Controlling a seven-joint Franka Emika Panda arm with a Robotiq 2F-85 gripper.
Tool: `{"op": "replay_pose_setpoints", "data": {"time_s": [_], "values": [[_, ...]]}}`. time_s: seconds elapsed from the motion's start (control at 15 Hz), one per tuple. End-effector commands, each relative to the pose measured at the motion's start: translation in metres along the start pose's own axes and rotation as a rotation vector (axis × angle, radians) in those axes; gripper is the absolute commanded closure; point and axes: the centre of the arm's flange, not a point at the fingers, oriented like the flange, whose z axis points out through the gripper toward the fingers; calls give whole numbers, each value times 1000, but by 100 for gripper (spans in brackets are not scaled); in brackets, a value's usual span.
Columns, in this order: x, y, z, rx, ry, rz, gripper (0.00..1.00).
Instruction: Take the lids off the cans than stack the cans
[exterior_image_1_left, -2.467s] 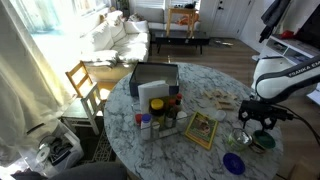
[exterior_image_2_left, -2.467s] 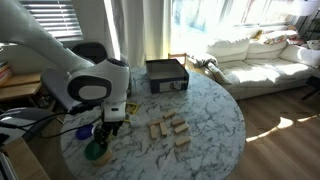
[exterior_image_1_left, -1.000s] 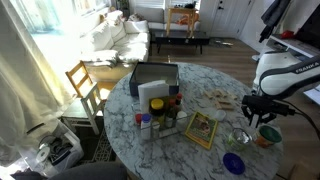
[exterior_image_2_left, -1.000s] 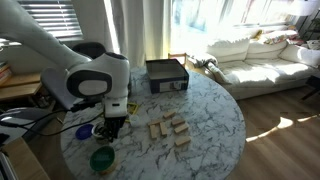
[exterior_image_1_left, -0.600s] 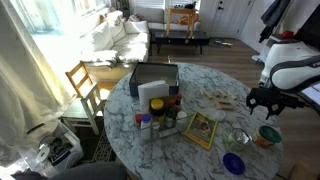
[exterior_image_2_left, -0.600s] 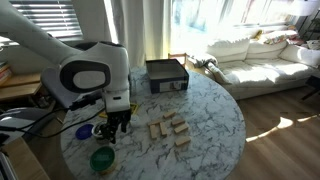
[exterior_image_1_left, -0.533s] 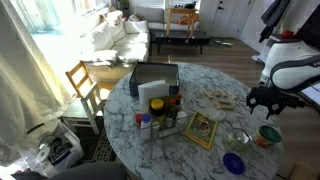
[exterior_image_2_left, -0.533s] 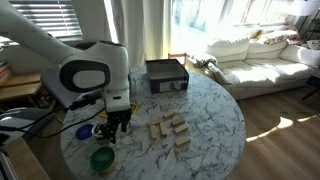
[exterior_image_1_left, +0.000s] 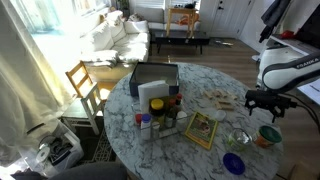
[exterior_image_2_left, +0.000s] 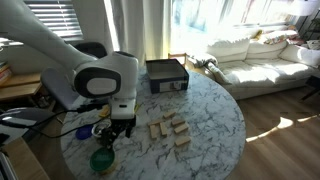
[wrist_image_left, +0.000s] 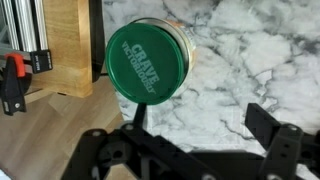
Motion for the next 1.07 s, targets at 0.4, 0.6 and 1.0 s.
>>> {"op": "replay_pose_setpoints", "data": {"time_s": [0.4,0.6,1.0], "values": [[43,-5,42,-100,-165,168,11],[47,-4,52,-111,-216,204,26],[59,3,50,-148,-254,247,73]]}}
